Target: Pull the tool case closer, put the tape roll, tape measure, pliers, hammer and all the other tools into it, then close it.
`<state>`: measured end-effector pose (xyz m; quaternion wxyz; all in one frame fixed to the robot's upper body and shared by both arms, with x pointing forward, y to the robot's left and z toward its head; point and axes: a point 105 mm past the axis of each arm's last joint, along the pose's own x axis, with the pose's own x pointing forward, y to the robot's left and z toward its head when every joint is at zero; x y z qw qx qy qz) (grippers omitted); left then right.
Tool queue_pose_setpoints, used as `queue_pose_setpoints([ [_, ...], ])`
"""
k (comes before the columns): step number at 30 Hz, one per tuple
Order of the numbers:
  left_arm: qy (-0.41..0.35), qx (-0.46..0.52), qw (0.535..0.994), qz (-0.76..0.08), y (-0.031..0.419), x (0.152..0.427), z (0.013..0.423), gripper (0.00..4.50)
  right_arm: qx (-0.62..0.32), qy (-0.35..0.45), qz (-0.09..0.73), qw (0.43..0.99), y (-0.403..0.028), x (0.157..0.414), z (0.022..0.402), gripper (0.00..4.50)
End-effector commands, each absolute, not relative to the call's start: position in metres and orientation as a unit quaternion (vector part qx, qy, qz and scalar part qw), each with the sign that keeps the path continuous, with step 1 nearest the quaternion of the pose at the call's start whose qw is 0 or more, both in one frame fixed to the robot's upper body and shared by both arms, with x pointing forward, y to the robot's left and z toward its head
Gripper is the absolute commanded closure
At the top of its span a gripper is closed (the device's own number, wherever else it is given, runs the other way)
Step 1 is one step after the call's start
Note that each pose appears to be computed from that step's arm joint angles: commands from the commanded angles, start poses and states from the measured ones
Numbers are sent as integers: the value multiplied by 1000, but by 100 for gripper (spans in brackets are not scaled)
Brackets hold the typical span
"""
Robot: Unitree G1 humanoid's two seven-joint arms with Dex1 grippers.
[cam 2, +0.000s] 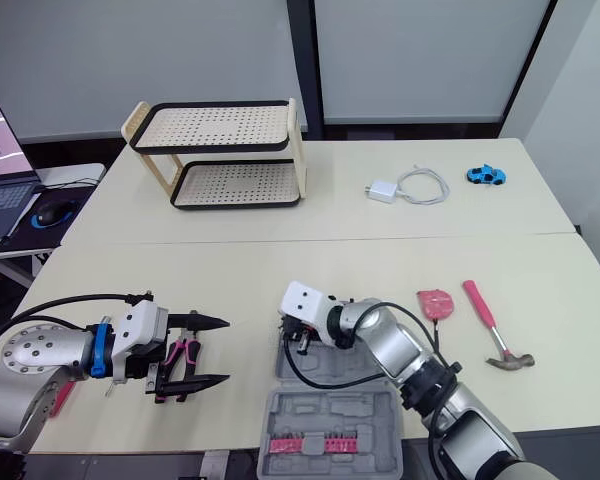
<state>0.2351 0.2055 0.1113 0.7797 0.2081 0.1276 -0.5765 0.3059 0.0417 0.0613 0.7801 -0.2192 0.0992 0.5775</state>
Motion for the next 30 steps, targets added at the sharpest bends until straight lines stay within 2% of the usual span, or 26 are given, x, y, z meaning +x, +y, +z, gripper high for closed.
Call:
queue_pose_setpoints([
  [1, 111, 220, 783, -571, 206, 237, 125, 0, -203, 85, 575, 788, 41, 308, 62, 365],
  [17, 108, 216, 782, -574, 202, 235, 128, 0, -180, 160, 573, 784, 20, 312, 12, 365],
  [24, 107, 213, 785, -572, 202, 235, 126, 0, -150, 84, 583, 794, 28, 316, 50, 365],
  [30, 98, 209, 794, -562, 203, 239, 124, 0, -130, 23, 595, 793, 30, 309, 93, 365],
])
